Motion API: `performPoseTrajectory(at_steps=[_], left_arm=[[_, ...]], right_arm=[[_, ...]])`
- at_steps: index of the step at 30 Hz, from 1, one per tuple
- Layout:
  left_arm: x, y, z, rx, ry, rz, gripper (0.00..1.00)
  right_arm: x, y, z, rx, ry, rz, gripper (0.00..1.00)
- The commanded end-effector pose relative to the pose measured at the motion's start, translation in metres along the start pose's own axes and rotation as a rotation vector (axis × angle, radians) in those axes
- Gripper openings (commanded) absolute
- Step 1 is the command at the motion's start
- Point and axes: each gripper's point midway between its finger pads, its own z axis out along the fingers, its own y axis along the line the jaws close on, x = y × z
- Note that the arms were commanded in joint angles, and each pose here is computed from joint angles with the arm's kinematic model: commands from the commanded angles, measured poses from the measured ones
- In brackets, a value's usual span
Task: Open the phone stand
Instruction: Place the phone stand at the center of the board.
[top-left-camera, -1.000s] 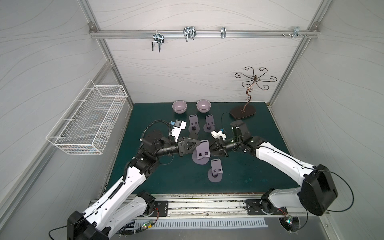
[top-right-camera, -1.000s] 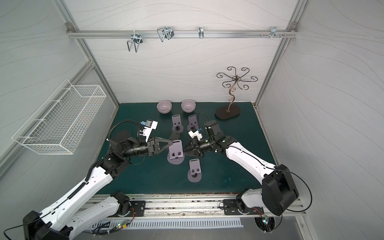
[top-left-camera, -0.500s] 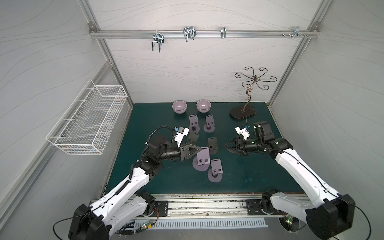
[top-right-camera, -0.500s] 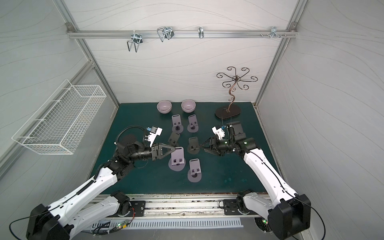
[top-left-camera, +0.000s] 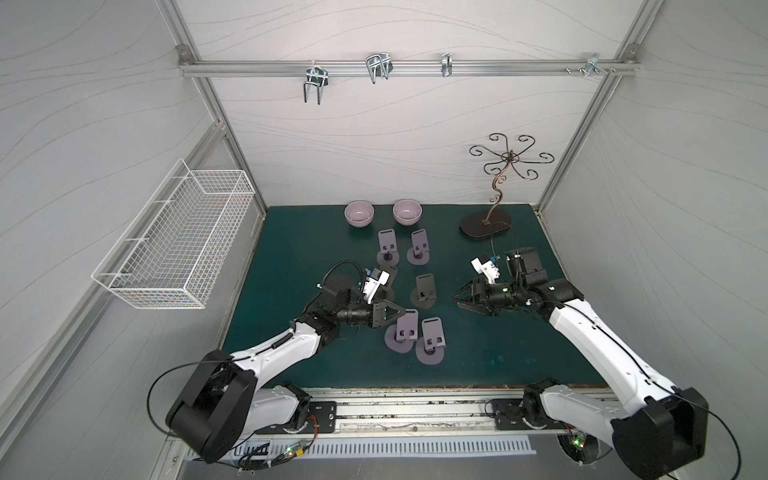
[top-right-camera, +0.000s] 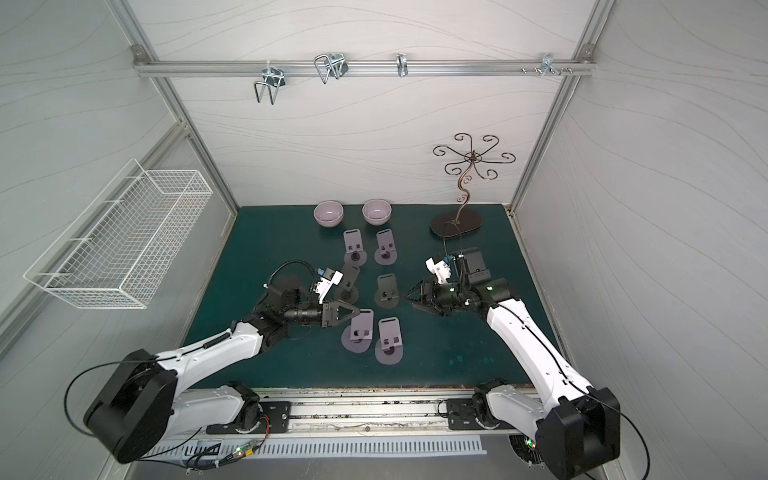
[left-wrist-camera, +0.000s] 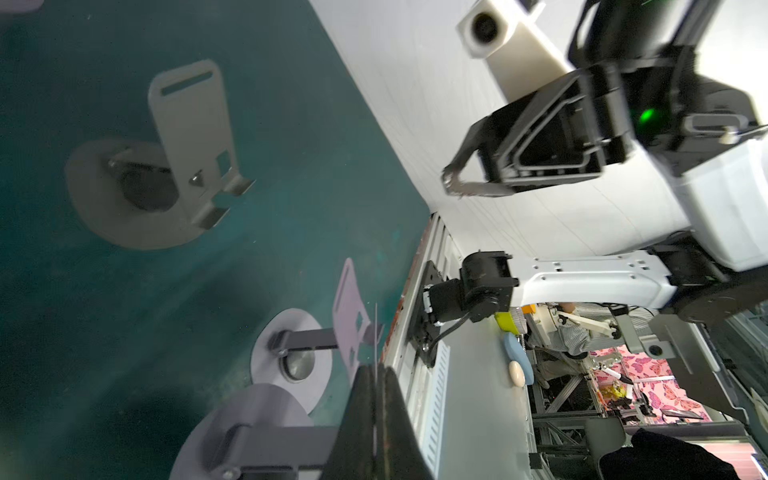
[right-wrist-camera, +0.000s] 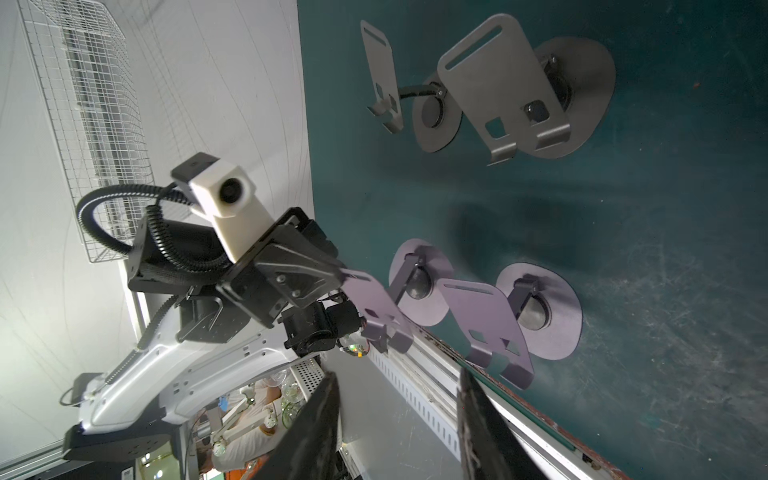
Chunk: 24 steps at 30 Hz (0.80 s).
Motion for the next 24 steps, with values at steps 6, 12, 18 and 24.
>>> performPoseTrajectory(at_steps=[6, 12, 18, 24], left_arm=[[-0.001, 0.018, 0.005, 0.005, 0.013, 0.108, 0.0], [0.014, 0.043, 0.006, -0.008, 0.049, 0.039, 0.0], [0.012, 0.056, -0.001, -0.081, 0.025, 0.01, 0.0], [0.009, 0.056, -0.002, -0.099, 0.023, -0.033, 0.15]], right_arm=[[-0.009, -0.006, -0.003, 0.051, -0.04, -0.072, 0.46], [-0.008, -0.012, 0.006, 0.037, -0.015, -0.046, 0.44], [-0.012, -0.011, 0.009, 0.03, -0.006, -0.055, 0.43], [-0.011, -0.011, 0.012, 0.016, 0.008, -0.056, 0.41]])
